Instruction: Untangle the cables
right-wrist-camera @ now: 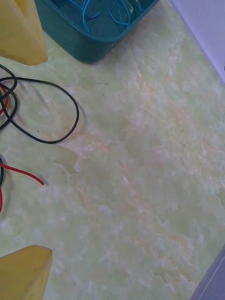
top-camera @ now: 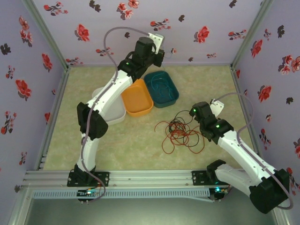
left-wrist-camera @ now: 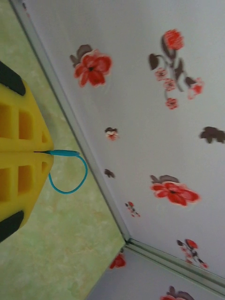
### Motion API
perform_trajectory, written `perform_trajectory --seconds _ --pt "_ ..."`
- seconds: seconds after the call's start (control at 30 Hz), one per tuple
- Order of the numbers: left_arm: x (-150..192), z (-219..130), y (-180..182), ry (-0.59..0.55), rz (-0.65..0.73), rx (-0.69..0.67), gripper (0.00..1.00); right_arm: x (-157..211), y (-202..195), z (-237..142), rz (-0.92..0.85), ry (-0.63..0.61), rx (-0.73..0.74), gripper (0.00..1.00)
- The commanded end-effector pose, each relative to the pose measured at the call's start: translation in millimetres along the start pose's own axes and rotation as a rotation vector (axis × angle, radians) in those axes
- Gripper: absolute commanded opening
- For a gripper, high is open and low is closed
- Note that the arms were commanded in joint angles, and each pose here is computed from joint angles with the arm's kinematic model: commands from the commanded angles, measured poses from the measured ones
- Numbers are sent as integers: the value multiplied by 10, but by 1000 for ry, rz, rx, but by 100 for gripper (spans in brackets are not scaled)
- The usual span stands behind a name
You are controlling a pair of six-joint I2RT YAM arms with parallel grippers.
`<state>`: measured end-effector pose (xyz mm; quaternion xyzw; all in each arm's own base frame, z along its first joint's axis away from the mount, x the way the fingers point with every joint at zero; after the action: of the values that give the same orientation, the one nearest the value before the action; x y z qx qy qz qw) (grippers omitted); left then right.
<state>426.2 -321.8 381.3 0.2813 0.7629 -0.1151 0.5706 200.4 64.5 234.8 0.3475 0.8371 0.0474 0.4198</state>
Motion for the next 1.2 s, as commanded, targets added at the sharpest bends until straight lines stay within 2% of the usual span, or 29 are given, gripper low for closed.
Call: perform_trajectory --seconds 0.0,0.37,0.73,0.87,1.0,1.17 --pt "282 177 14 123 -47 -15 0 -43 17 -18 12 -5 4 99" --pt "833 545 -66 318 -89 -11 0 -50 -6 -43 24 -10 3 99" --pt "1266 905 -77 381 -82 -3 1 -49 -8 -44 24 -10 0 99" --pt "1315 963 -64 388 -92 8 12 -56 -2 -46 25 -12 1 99" --pt "1302 970 -42 386 -99 12 41 -53 6 -41 25 -9 1 99" --pt "1175 909 -11 358 -101 9 57 -52 9 -38 25 -7 1 99"
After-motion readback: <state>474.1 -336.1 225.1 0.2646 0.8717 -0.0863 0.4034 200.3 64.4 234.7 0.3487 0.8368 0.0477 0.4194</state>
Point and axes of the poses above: each hand's point on the last joint's axis, 136 mm out from that joint toward the fingers, its own z axis out along the fingers, its own y axis along the line the jaws close on, x = y × z, the point moved 10 cm from there along -z, back along the fingers, and after that the axes turned 10 degrees about z, right-handed, at the moved point
